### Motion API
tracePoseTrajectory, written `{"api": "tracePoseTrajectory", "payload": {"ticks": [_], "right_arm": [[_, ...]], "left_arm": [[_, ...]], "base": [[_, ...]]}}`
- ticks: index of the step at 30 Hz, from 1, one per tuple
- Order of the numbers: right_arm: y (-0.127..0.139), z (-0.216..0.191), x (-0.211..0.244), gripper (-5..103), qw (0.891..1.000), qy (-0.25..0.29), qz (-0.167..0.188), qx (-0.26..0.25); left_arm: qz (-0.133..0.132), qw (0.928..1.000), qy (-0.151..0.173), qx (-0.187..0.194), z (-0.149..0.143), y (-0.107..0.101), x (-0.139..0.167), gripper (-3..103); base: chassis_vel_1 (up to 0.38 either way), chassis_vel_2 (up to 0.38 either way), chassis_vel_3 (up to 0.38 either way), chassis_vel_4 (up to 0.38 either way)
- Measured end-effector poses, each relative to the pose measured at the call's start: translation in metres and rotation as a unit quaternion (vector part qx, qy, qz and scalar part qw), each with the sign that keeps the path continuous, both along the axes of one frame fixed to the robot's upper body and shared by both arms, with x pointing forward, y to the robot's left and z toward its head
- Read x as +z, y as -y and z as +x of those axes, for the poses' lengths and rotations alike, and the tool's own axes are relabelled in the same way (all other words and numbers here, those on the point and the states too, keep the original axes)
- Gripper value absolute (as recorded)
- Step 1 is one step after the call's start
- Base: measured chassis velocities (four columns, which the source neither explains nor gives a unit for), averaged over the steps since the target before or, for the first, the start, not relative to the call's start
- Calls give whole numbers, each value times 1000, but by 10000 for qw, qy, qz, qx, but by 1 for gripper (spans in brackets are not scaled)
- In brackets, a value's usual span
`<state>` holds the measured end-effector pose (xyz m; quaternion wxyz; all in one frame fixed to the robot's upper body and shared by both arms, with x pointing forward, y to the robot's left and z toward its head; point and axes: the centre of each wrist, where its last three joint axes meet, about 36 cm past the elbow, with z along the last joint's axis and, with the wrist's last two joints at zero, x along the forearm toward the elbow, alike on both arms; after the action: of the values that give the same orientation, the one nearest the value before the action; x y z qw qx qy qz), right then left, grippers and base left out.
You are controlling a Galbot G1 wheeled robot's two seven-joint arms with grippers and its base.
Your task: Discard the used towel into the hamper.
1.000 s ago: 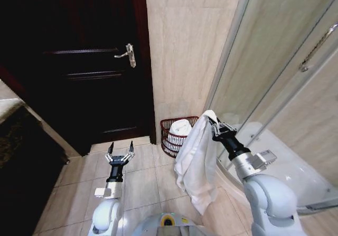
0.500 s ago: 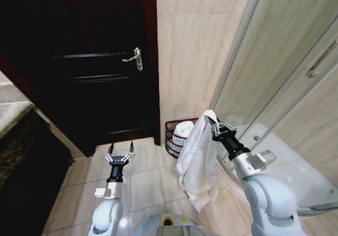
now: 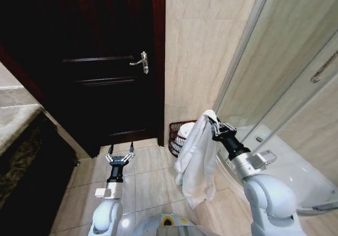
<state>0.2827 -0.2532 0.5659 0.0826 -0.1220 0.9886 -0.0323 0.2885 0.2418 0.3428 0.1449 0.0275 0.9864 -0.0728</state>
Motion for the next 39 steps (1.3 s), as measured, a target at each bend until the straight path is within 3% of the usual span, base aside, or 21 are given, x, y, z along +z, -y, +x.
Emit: {"api": "tracePoseTrajectory", "payload": {"ticks": [39], "right_arm": [[5,1,3,4,9991,19,185,-381]], "left_arm": [[22,10000,8,-40,-2,1,-2,100]], "base": [[3,4,-2,-3]]}}
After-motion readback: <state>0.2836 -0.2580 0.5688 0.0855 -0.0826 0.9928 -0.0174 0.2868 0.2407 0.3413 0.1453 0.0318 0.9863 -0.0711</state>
